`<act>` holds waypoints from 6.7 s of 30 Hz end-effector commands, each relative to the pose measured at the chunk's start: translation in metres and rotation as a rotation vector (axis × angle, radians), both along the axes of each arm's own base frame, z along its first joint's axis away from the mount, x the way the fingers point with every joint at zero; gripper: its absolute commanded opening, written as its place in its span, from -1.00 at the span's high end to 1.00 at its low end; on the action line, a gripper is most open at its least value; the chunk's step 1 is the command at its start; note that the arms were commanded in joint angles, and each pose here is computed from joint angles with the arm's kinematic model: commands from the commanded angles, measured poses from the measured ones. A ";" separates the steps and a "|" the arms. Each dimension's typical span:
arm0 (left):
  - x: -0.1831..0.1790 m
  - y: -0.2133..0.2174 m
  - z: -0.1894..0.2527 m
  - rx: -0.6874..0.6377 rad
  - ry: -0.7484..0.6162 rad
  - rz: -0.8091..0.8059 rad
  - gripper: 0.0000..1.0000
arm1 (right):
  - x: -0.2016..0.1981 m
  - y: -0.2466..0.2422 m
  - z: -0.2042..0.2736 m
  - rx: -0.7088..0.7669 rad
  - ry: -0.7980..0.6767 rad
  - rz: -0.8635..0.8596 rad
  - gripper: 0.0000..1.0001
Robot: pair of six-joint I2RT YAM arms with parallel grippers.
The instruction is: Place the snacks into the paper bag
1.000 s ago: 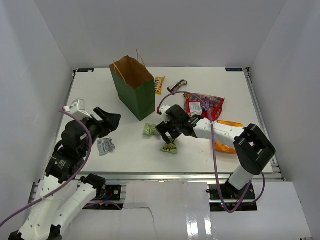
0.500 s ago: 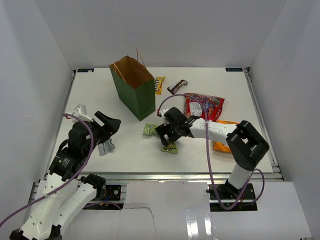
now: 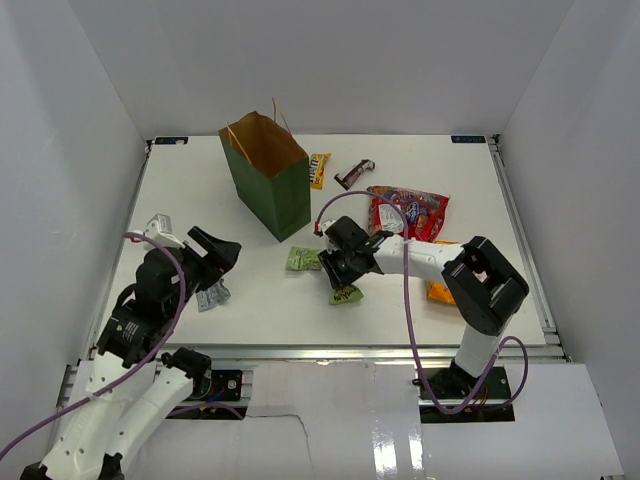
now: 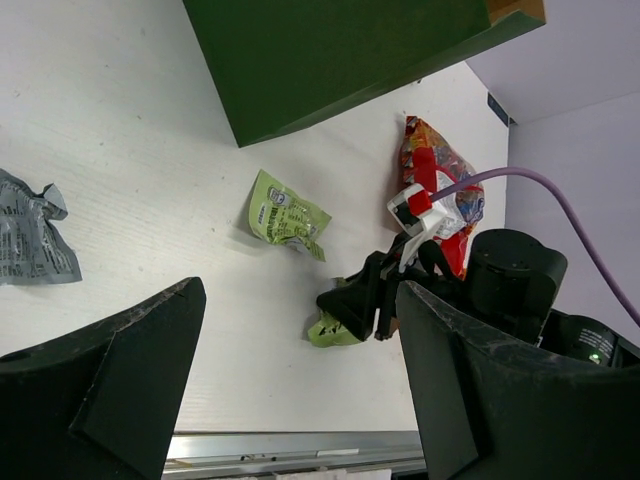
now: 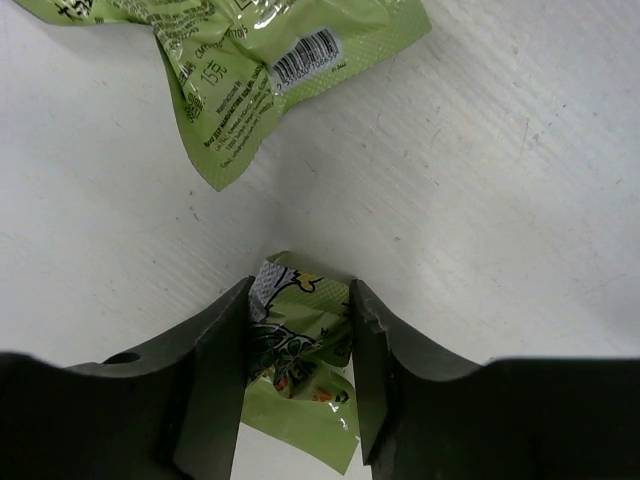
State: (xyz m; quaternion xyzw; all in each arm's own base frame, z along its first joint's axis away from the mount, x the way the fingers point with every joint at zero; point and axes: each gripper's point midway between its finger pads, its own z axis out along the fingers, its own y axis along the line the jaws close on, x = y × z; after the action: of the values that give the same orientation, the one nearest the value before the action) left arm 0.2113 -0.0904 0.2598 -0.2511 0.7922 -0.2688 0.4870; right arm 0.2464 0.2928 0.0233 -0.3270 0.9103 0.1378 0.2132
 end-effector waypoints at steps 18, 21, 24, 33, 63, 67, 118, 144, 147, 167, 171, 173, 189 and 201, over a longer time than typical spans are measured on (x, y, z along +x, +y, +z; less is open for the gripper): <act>-0.012 0.029 -0.109 0.045 0.302 0.227 -0.79 | 0.069 0.094 0.317 0.585 -0.751 0.766 0.85; -0.008 0.030 -0.119 0.076 0.342 0.238 -0.79 | 0.097 0.114 0.363 0.626 -0.837 0.693 0.84; -0.005 0.030 -0.122 0.115 0.368 0.236 -0.77 | 0.131 0.130 0.398 0.650 -0.950 0.583 0.78; 0.004 0.032 -0.123 0.156 0.381 0.250 -0.77 | 0.181 0.163 0.399 0.659 -1.103 0.406 0.65; 0.057 0.073 -0.214 0.467 0.712 0.290 -0.64 | -0.003 -0.027 0.162 0.549 -0.467 0.696 -0.81; 0.062 0.075 -0.229 0.494 0.758 0.248 -0.40 | -0.003 -0.038 0.151 0.572 -0.446 0.649 -0.81; 0.273 -0.059 0.129 0.265 -0.189 -0.034 0.66 | 0.011 -0.035 0.144 0.570 -0.455 0.643 -0.80; 0.114 -0.050 0.179 0.190 -0.435 -0.276 -0.76 | 0.047 0.061 0.088 0.279 -0.369 0.694 -0.80; 0.070 -0.026 0.162 0.137 -0.436 -0.188 -0.77 | 0.039 0.077 0.075 0.226 -0.440 0.820 -0.80; -0.020 0.015 0.015 -0.097 -0.174 0.009 -0.79 | 0.042 0.092 -0.004 0.109 -0.334 1.032 -0.46; -0.015 0.011 0.011 -0.091 -0.151 -0.001 -0.79 | 0.011 0.073 -0.017 0.128 -0.193 1.032 0.11; -0.014 0.008 0.008 -0.090 -0.142 -0.015 -0.79 | 0.004 0.069 -0.017 0.137 -0.175 1.030 0.26; 0.000 -0.007 -0.008 -0.092 -0.118 -0.077 -0.80 | -0.039 0.062 0.166 0.535 -0.401 1.192 0.81; -0.002 -0.015 -0.010 -0.101 -0.108 -0.123 -0.80 | 0.061 0.123 0.373 0.655 -0.897 0.956 0.85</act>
State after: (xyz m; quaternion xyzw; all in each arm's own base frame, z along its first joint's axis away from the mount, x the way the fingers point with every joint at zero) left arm 0.2077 -0.1003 0.2487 -0.2240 0.7642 -0.3422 0.4987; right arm 0.2797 0.4010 0.3588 -0.6748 0.4020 0.3444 0.5141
